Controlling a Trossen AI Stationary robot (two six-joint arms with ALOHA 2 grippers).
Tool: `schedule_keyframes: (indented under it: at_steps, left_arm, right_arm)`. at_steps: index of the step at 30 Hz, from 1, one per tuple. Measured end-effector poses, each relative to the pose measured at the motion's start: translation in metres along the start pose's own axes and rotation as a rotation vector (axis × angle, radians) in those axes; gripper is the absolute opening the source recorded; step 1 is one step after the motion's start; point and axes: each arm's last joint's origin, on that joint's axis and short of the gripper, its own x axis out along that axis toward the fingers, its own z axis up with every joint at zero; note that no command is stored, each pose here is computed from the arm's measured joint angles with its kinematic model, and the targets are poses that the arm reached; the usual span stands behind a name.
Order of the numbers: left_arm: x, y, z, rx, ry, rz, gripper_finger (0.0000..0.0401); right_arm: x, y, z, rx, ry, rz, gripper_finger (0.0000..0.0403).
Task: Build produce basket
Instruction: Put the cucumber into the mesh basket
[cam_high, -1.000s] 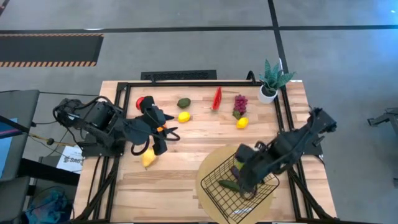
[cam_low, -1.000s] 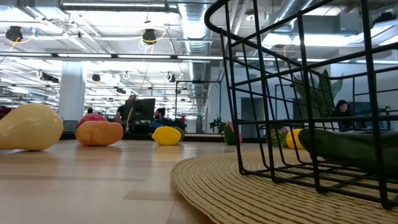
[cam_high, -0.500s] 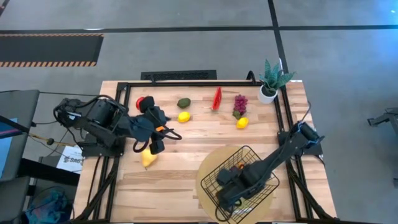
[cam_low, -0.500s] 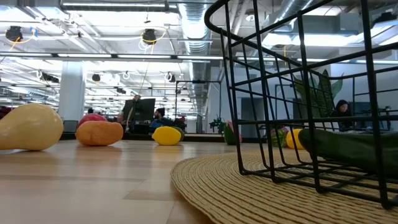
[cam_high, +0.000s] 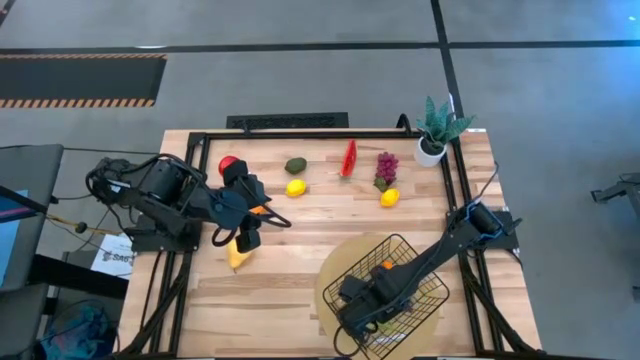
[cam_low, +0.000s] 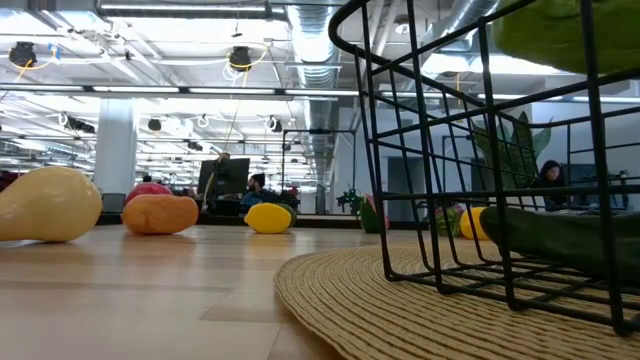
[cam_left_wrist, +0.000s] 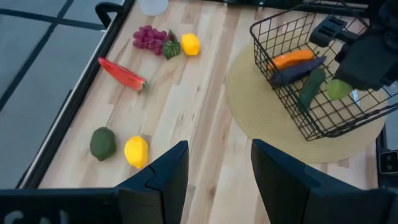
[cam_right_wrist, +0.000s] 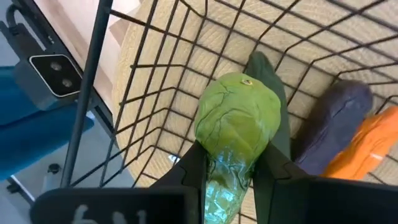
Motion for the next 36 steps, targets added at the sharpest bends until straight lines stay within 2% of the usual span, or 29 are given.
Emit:
schedule_keyframes:
  at_steps: [11, 25, 36]
  left_arm:
    - [0.0, 0.0, 0.0, -0.007, 0.001, 0.001, 0.0161]
    - [0.0, 0.0, -0.001, -0.014, 0.006, 0.003, 0.0161]
    - [0.0, 0.001, -0.001, -0.01, 0.013, 0.008, 0.0161]
  right_arm:
    - [0.027, 0.0, 0.013, -0.038, 0.022, -0.059, 0.0077]
    - [0.063, 0.008, 0.011, -0.068, 0.116, -0.074, 0.0077]
    - [0.063, 0.011, 0.012, -0.071, 0.095, -0.05, 0.0077]
